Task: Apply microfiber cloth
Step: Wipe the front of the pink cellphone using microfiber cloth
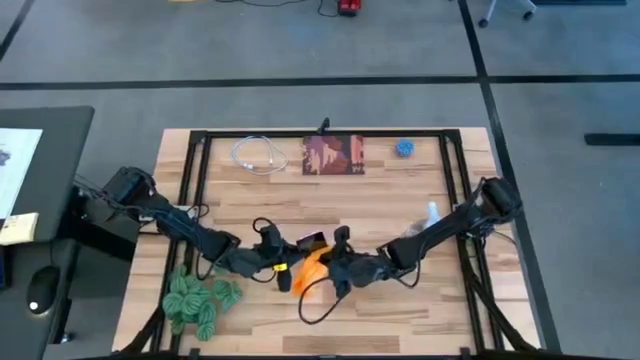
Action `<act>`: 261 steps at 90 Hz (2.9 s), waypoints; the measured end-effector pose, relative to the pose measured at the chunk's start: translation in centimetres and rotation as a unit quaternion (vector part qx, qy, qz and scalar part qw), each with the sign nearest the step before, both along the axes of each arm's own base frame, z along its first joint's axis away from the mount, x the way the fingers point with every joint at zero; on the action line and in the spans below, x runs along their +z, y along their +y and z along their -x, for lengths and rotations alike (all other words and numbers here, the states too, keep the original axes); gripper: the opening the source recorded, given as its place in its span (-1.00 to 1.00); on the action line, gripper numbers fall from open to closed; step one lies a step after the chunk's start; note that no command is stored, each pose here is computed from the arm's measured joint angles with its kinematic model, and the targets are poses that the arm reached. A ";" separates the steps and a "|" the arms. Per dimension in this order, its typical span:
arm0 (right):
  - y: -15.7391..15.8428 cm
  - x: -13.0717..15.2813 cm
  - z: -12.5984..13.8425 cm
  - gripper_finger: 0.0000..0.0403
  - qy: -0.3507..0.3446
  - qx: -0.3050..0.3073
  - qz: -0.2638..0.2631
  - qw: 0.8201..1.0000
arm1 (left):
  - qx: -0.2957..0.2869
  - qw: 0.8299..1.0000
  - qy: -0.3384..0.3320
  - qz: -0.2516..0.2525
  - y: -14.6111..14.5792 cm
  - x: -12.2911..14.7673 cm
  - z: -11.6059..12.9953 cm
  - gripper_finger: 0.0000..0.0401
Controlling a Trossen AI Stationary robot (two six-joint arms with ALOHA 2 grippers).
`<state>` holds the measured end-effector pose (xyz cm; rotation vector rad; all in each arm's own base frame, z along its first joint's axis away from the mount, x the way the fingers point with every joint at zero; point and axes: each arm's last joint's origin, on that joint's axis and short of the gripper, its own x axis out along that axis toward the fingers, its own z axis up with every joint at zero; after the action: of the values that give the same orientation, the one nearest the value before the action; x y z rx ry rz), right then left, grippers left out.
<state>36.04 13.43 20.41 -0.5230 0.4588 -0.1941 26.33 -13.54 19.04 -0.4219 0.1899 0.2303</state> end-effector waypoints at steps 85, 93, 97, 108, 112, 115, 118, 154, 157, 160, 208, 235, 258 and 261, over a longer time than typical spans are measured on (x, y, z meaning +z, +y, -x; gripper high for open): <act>0.4 -3.4 -2.4 -1.00 -0.048 -0.004 -0.004 0.999 | -0.003 1.000 0.011 -0.014 -0.1 -0.3 0.1 -0.97; 0.8 -3.6 -2.0 -1.00 -0.033 -0.021 0.015 0.999 | -0.002 1.000 0.010 -0.015 -0.2 -0.2 0.1 -0.97; 0.9 -3.7 -1.7 -1.00 -0.022 -0.028 0.026 0.999 | -0.003 1.000 0.012 -0.015 -0.2 -0.3 0.1 -0.97; 1.1 -3.7 -1.2 -1.00 -0.004 -0.045 0.044 0.998 | 0.000 1.000 0.013 -0.017 -0.2 -0.3 0.2 -0.97; 1.1 -3.6 -1.0 -1.00 0.002 -0.050 0.051 0.997 | 0.001 1.000 0.012 -0.017 -0.2 -0.3 0.2 -0.97; 1.1 -3.5 -0.8 -1.00 0.007 -0.054 0.054 0.997 | 0.001 1.000 0.012 -0.017 -0.2 -0.3 0.2 -0.97; 1.1 -3.4 -0.6 -1.00 0.014 -0.060 0.060 0.996 | 0.002 1.000 0.012 -0.016 -0.2 -0.3 0.2 -0.97; 1.5 -1.5 0.4 -1.00 0.001 -0.060 0.071 0.996 | 0.002 1.000 0.007 -0.009 -0.3 -0.1 0.2 -0.97; 1.6 -1.3 0.4 -1.00 -0.007 -0.058 0.072 0.996 | 0.001 1.000 0.007 -0.009 -0.3 -0.1 0.2 -0.97; 1.6 -1.1 0.3 -1.00 -0.014 -0.057 0.072 0.996 | -0.001 1.000 0.008 -0.008 -0.4 -0.1 0.2 -0.97; 1.9 1.7 -0.5 -1.00 -0.106 -0.040 0.115 0.987 | -0.018 1.000 0.013 -0.005 -0.5 -0.2 0.3 -0.97; 0.8 1.5 -1.6 -1.00 -0.124 0.049 0.041 0.990 | -0.020 1.000 0.016 -0.010 -0.5 -0.3 0.3 -0.97; -0.2 0.1 -1.7 -1.00 -0.056 0.053 0.020 0.997 | -0.008 1.000 0.025 -0.017 -0.3 -0.6 0.3 -0.97; -0.1 -0.1 -1.6 -1.00 -0.044 0.053 0.020 0.997 | -0.008 0.999 0.026 -0.018 -0.3 -0.7 0.3 -0.97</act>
<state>37.64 13.34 20.30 -0.5749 0.3405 -0.1233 26.00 -13.84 18.37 -0.3792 0.2406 0.2289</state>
